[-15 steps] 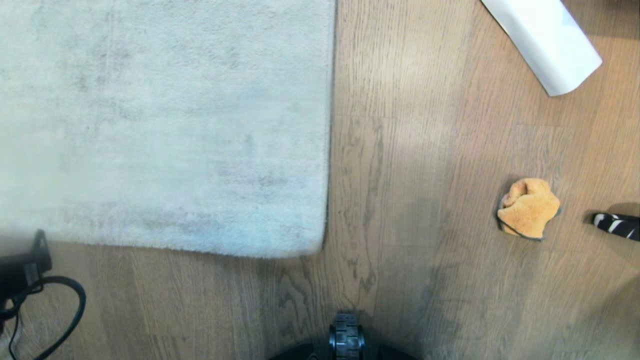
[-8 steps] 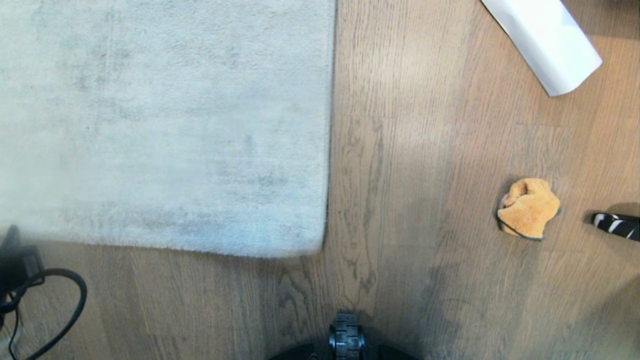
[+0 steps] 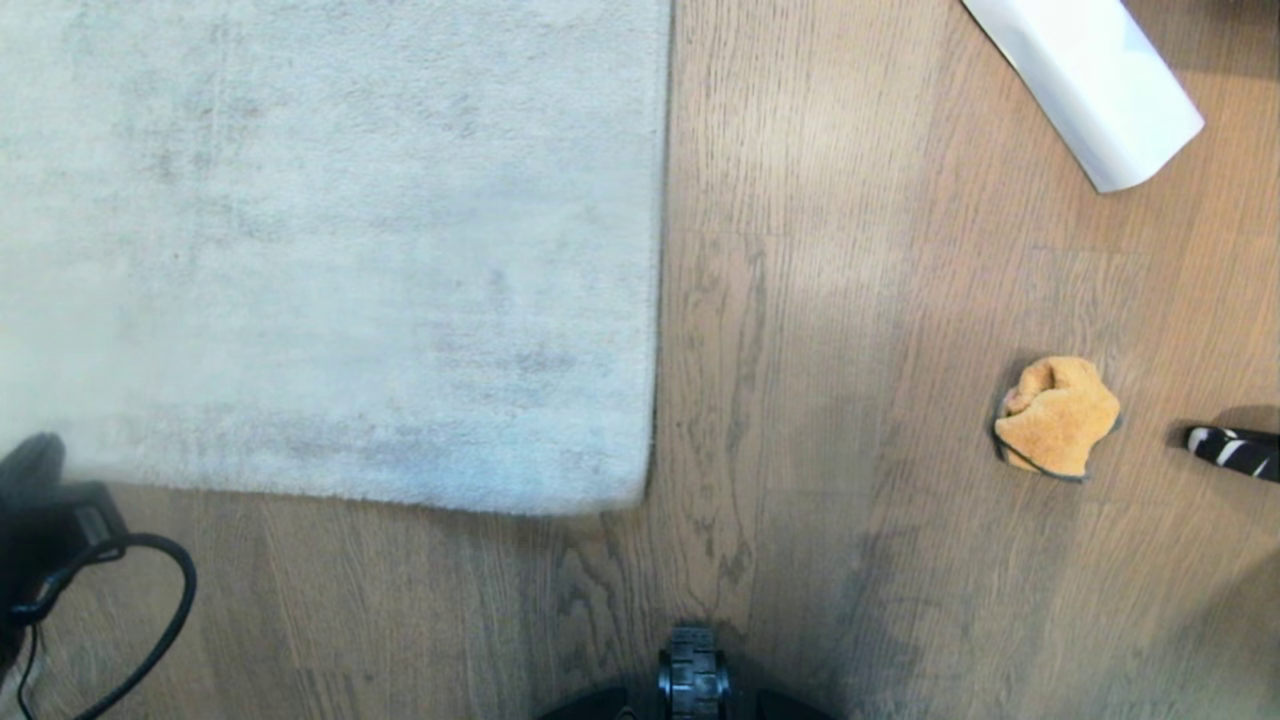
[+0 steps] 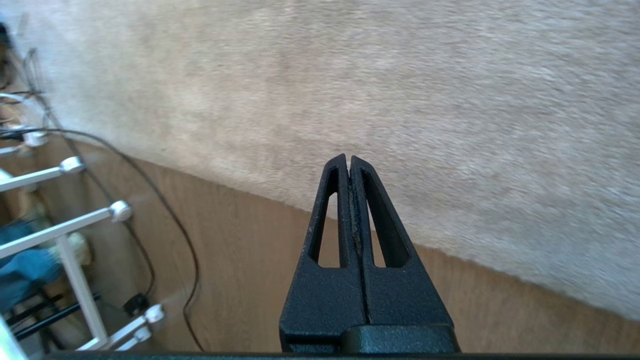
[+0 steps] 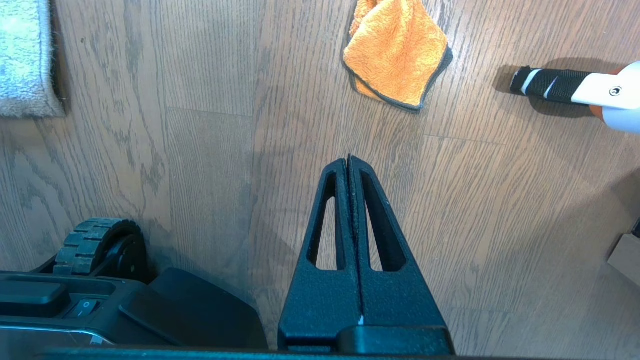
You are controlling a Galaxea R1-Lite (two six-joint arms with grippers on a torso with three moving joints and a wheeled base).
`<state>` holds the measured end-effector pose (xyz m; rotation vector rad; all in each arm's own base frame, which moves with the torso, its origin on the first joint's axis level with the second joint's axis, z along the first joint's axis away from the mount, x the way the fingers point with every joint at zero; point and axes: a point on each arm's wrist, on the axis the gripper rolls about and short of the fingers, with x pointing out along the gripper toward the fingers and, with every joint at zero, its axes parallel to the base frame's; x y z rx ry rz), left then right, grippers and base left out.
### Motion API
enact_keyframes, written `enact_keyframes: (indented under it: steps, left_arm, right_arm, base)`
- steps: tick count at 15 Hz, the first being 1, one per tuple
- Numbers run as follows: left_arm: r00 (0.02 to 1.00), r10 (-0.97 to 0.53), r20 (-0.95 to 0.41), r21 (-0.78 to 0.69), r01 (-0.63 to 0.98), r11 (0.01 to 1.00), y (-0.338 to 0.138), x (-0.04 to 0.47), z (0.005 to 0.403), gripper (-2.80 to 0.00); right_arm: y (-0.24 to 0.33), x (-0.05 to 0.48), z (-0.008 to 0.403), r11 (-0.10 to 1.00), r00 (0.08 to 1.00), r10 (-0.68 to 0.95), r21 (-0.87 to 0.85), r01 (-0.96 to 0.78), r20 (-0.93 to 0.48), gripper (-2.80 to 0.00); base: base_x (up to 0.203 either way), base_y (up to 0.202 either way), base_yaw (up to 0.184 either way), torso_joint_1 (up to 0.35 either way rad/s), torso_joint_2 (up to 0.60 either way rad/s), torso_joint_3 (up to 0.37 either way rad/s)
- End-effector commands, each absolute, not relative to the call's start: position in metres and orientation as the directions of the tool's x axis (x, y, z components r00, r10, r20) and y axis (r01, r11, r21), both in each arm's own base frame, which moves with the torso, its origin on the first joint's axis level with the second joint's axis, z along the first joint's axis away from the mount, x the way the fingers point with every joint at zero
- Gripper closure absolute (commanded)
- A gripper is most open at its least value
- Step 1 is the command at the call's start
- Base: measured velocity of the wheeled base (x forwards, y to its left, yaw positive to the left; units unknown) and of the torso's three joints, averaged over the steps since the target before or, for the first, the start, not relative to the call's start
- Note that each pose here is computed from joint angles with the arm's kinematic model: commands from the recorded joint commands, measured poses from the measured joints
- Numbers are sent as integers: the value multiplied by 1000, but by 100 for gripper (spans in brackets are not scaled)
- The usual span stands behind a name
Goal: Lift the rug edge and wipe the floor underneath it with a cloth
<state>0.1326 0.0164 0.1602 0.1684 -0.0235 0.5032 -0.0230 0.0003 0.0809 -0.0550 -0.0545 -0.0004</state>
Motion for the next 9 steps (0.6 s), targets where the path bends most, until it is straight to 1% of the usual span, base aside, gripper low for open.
enact_keyframes:
  steps: [1,3,5,7,9]
  left_arm:
    - [877,475,73,151,-481,864,16,130,162,0]
    - [892,450,52,156,-452,878,15,121,160,0]
    - [929,371,2,158,-367,917,12,111,156,0]
    - [963,257,-81,150,-243,958,9,96,147,0]
    - [974,178,-140,133,-159,978,7,82,139,0]
  right_arm:
    - [0,-23,81,998,999,2,-56,1,52,0]
    - [0,-23,81,998,999,2,-56,1,54,0]
    - [0,-23,81,998,999,2,-56,1,54,0]
    - [0,-23,81,998,999,2,-56,1,54,0]
    - [0,-23,81,998,999,2,-56,1,54,0]
  base:
    - [0,0,0,0,0,0]
    - [0,0,0,0,0,0]
    - [0,0,0,0,0,0]
    - [0,0,0,0,0,0]
    - [0,0,0,0,0,0]
